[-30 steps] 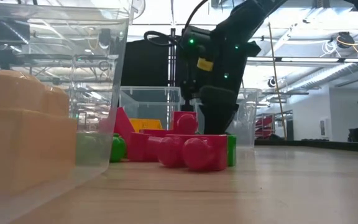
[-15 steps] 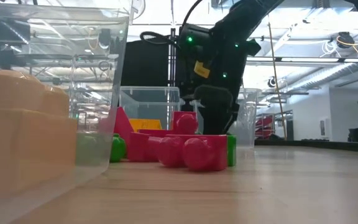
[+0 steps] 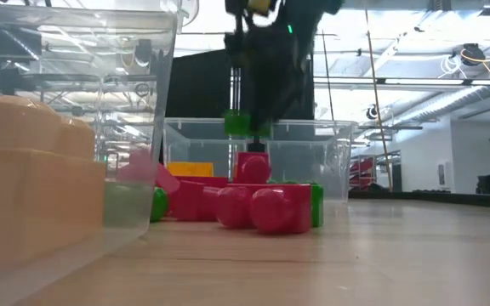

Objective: Sort blocks
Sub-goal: Put the green game piece into the top left transparent bin

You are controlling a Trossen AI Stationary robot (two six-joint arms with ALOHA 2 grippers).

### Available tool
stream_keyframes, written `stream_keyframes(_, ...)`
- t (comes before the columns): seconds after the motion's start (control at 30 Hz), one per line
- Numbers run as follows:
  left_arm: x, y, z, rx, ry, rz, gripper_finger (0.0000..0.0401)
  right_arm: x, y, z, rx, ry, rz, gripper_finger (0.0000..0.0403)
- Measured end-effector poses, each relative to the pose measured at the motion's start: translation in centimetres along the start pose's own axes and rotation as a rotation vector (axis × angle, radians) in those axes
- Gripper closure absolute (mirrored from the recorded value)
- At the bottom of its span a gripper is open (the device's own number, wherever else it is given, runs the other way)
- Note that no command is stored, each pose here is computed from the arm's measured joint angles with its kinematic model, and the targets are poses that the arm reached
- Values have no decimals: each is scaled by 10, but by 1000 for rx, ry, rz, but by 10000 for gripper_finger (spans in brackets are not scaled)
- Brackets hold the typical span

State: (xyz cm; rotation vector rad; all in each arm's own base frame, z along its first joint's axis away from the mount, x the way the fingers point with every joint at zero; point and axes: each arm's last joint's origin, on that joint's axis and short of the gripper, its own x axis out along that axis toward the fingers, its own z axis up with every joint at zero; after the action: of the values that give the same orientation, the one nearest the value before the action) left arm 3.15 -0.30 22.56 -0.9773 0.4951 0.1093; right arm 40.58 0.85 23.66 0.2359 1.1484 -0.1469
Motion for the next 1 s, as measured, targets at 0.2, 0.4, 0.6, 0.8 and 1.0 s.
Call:
stream_keyframes(0.2,0,0,0,1,-10,9,191,-43,-9,40,-68,-212,-77,256)
stream_keyframes(0.4,0,0,0,1,-13,12,191,-61,-54,70,3,-410,-141,256)
stream_keyframes(0.6,0,0,1,2,-15,13,191,-71,-101,84,136,-538,-180,256)
stream_keyframes(0.8,0,0,1,22,-15,14,191,-64,-132,89,172,-553,-148,256)
stream_keyframes(1.0,0,0,1,23,-16,16,191,-44,-143,88,178,-499,-105,256)
